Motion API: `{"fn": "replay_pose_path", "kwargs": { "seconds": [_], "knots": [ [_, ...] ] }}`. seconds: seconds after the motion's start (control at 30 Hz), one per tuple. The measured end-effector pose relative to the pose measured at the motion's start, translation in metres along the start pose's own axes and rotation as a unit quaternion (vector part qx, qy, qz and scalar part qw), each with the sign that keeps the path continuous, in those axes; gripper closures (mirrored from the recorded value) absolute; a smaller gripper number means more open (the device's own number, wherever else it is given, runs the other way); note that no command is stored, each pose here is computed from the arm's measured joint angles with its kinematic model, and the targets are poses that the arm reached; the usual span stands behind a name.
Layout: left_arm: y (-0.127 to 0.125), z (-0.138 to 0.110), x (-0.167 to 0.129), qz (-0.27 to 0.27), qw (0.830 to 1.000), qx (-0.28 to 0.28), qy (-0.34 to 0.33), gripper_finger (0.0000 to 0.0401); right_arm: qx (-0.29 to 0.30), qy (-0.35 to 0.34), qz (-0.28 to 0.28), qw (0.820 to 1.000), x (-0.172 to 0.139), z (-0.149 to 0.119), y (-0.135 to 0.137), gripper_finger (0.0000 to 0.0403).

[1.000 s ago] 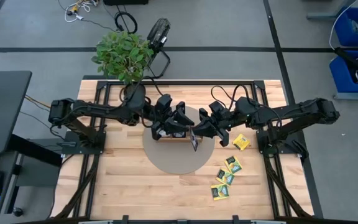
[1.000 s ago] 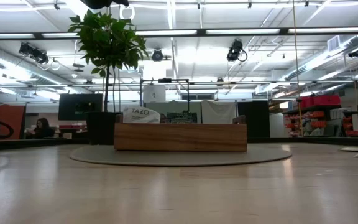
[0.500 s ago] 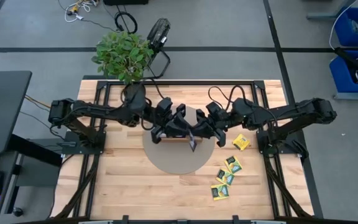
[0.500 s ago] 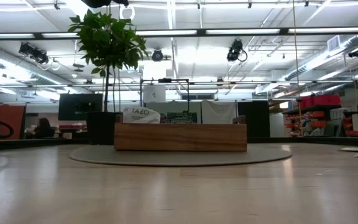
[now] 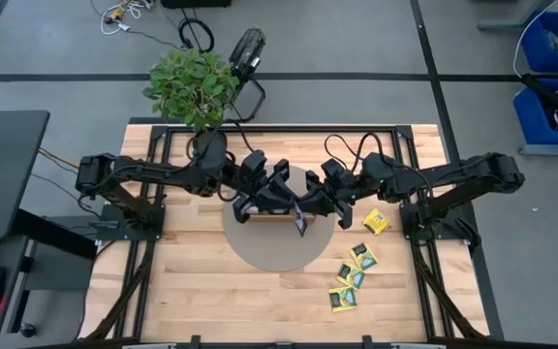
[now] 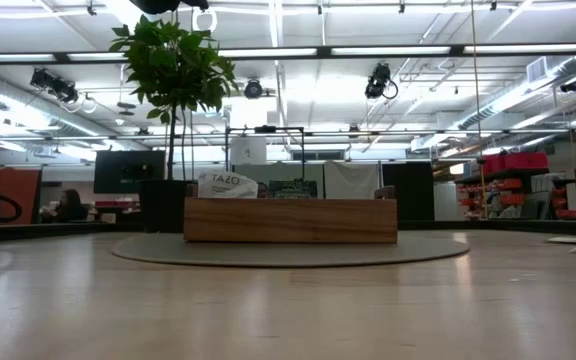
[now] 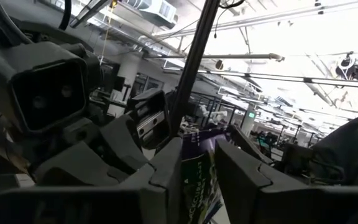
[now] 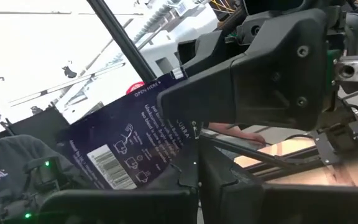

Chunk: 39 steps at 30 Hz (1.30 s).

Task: Pick & Place Tea
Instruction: Put the blue tea bag into the middle section of the wooden organizer

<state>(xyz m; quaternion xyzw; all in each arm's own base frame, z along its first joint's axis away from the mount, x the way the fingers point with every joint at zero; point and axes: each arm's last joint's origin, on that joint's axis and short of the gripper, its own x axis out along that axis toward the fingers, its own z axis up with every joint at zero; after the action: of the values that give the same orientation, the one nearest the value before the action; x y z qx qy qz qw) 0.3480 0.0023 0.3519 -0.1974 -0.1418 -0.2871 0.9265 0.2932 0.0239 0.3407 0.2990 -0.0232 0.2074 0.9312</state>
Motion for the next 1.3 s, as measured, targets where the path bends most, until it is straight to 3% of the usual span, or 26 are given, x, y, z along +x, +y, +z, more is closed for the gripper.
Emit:
{"fn": "replay_pose_path", "kwargs": {
  "seconds": [0.37, 0.6, 0.8, 1.0, 1.13, 1.3],
  "knots": [
    [0.001, 0.000, -0.001, 0.003, 1.000, 0.027, 0.002, 0.0394, 0.003, 0.009, -0.004, 1.000, 0.000, -0.002, -0.001, 0.0403],
    [0.010, 0.005, -0.007, 0.012, 1.000, 0.001, 0.005, 0.0398, 0.019, 0.007, -0.013, 1.000, -0.001, -0.001, -0.002, 0.0392],
    [0.019, 0.009, -0.014, 0.004, 0.999, -0.042, 0.023, 0.0399, 0.048, 0.048, -0.050, 0.996, -0.007, -0.005, -0.006, 0.0336],
    [0.027, 0.009, -0.022, 0.014, 0.994, -0.080, 0.067, 0.0400, 0.053, 0.110, -0.123, 0.985, -0.026, -0.008, -0.012, 0.0284],
    [0.030, 0.011, -0.034, 0.061, 0.987, -0.088, 0.119, 0.0400, 0.038, 0.126, -0.148, 0.980, -0.037, -0.007, -0.006, 0.0282],
    [0.029, 0.019, -0.053, 0.117, 0.976, -0.078, 0.165, 0.0400, 0.018, 0.132, -0.181, 0.974, -0.047, -0.008, 0.002, 0.0315]
  ]
}}
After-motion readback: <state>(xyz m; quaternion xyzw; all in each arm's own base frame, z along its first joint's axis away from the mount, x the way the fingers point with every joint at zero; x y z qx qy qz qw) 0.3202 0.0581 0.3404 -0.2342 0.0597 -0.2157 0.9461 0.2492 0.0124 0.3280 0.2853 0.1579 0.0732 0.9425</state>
